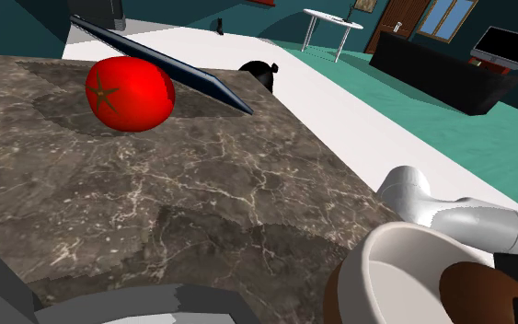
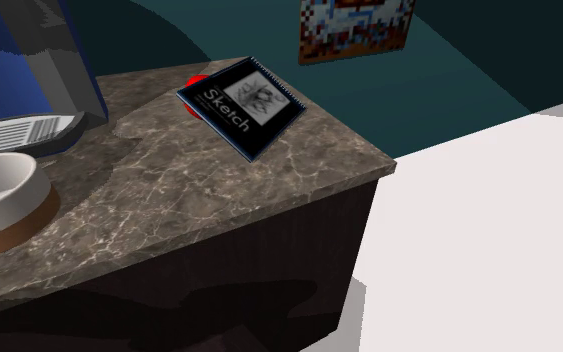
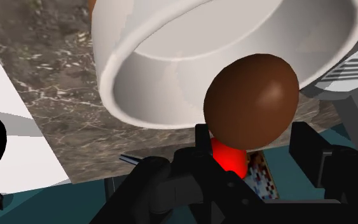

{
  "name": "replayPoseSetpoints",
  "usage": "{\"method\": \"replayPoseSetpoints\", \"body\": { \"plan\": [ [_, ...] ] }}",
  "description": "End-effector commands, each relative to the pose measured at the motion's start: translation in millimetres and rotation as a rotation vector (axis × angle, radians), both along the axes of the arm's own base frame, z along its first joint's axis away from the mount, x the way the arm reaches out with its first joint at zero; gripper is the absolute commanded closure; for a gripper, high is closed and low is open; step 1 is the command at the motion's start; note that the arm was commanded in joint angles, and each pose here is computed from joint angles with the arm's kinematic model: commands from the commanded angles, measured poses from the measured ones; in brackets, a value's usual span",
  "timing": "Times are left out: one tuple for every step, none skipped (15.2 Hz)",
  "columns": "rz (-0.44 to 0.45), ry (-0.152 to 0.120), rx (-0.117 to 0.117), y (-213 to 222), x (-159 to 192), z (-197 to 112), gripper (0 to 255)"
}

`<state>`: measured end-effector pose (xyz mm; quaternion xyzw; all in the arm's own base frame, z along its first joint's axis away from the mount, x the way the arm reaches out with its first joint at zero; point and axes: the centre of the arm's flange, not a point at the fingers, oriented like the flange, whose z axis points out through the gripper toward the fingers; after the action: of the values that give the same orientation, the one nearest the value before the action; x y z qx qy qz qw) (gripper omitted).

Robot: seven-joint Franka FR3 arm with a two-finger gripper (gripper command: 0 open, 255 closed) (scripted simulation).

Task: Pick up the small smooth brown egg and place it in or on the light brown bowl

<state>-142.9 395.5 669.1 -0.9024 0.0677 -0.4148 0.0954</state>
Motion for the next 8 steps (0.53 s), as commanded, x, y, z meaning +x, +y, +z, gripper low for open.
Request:
{"method": "replayPoseSetpoints", "body": {
  "plan": [
    [0.0,0.0,0.0,-0.7,0.0,-9.9,255],
    [0.0,0.0,0.0,-0.7,0.0,-12.9,255],
    [0.0,0.0,0.0,-0.7,0.0,-12.9,255],
    [0.0,0.0,0.0,-0.7,0.0,-12.9,255],
    [0.0,0.0,0.0,-0.7,0.0,-12.9,255],
    [0.0,0.0,0.0,-0.7,0.0,-12.9,255],
    [0.0,0.0,0.0,-0.7,0.0,-12.9,255],
    [0.0,0.0,0.0,-0.7,0.0,-12.9,255]
  ]
}}
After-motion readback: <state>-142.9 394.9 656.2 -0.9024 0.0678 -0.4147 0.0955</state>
